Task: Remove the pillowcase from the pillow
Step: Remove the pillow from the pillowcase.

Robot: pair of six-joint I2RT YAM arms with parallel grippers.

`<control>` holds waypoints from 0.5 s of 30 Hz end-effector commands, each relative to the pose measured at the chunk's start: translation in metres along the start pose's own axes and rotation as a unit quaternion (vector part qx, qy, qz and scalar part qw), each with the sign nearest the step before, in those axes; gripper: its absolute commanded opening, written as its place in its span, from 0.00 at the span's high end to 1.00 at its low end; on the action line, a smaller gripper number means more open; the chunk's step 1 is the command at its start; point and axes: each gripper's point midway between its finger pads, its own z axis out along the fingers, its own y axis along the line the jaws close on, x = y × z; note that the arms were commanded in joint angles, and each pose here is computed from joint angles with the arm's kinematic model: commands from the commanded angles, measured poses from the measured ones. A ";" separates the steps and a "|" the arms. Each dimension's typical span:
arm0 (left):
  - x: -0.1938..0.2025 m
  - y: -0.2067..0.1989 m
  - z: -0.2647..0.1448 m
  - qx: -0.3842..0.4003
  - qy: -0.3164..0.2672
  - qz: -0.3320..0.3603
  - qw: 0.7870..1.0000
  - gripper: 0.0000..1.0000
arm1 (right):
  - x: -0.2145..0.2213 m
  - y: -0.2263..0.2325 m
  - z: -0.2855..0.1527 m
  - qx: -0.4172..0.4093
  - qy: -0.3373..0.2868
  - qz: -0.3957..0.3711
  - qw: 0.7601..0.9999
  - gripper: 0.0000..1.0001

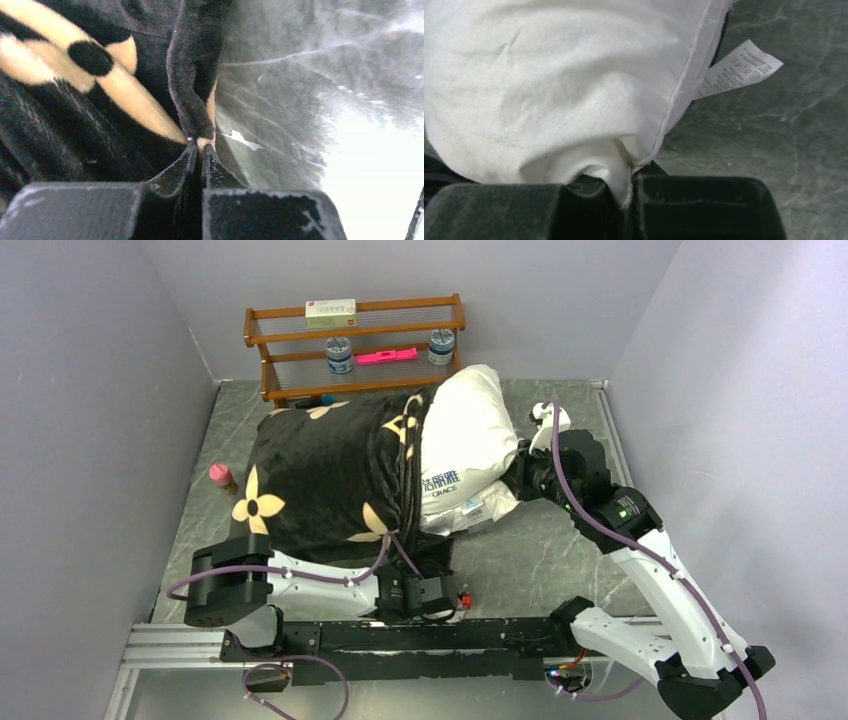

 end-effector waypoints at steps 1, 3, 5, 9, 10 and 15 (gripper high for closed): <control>0.048 -0.037 -0.003 0.057 0.061 -0.053 0.995 0.95 | -0.145 -0.056 -0.089 0.175 -0.287 0.029 0.941 1.00; 0.055 -0.035 -0.004 0.056 0.069 -0.070 0.994 0.95 | -0.142 -0.062 -0.094 0.191 -0.286 0.029 0.938 1.00; 0.062 -0.035 -0.004 0.058 0.076 -0.081 0.992 0.95 | -0.133 -0.062 -0.090 0.189 -0.270 0.025 0.944 1.00; 0.058 -0.032 -0.002 0.051 0.066 -0.103 0.991 0.95 | -0.107 -0.055 -0.070 0.161 -0.229 0.017 0.960 1.00; 0.049 -0.027 -0.003 0.047 0.045 -0.117 0.991 0.95 | -0.101 -0.045 -0.062 0.129 -0.218 0.009 0.967 1.00; -0.022 0.016 -0.038 0.038 -0.155 -0.202 0.966 0.81 | -0.050 -0.002 -0.025 -0.010 -0.138 -0.004 0.990 1.00</control>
